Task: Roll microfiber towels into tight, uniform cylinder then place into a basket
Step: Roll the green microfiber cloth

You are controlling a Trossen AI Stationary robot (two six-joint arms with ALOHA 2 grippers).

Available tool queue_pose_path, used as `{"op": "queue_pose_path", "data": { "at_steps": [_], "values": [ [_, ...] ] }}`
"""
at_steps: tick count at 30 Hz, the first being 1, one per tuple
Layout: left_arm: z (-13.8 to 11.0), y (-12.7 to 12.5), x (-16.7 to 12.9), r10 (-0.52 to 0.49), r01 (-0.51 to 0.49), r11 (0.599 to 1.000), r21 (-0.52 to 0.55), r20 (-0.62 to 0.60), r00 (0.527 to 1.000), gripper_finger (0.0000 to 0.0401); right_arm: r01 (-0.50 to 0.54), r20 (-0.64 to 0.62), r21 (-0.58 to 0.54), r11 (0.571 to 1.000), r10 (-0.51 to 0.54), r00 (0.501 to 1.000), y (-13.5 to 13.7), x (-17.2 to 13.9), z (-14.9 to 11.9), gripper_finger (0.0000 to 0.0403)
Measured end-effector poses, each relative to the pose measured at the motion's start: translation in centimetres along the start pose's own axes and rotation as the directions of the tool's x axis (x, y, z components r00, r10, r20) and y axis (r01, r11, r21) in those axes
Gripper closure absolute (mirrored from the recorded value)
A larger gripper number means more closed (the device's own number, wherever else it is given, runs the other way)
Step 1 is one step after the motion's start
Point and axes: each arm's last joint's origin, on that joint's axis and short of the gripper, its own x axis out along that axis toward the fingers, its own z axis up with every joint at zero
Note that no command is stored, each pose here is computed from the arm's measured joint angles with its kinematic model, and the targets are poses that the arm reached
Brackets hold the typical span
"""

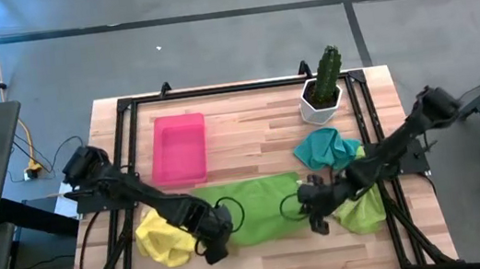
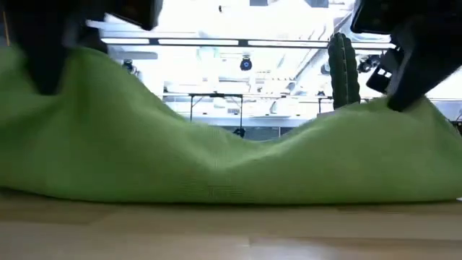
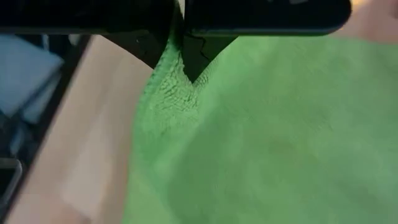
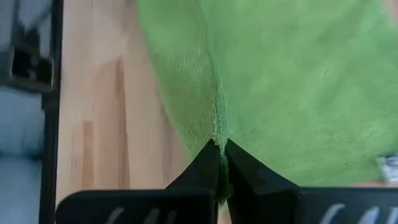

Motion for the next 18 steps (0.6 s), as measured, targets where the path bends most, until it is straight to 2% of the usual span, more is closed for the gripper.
{"op": "queue_pose_path", "data": {
  "at_steps": [3,9,18],
  "values": [
    [0.6,1.1,-0.1,0.074,-0.074,0.997,0.0,0.015,0.997,0.0401,0.046,0.039,0.025,0.999,-0.047,0.998,-1.7,-0.6,0.1,0.0403],
    [1.4,3.7,-0.2,0.223,-0.225,0.971,-0.076,-0.035,0.974,0.0401,0.109,0.044,0.021,0.994,-0.109,0.993,-4.1,-0.5,1.0,0.0403],
    [2.1,4.9,-0.2,0.256,-0.26,0.961,-0.097,-0.05,0.965,0.0401,0.176,0.045,0.034,0.984,-0.178,0.983,-6.5,-0.1,2.1,0.0403]
  ]
}}
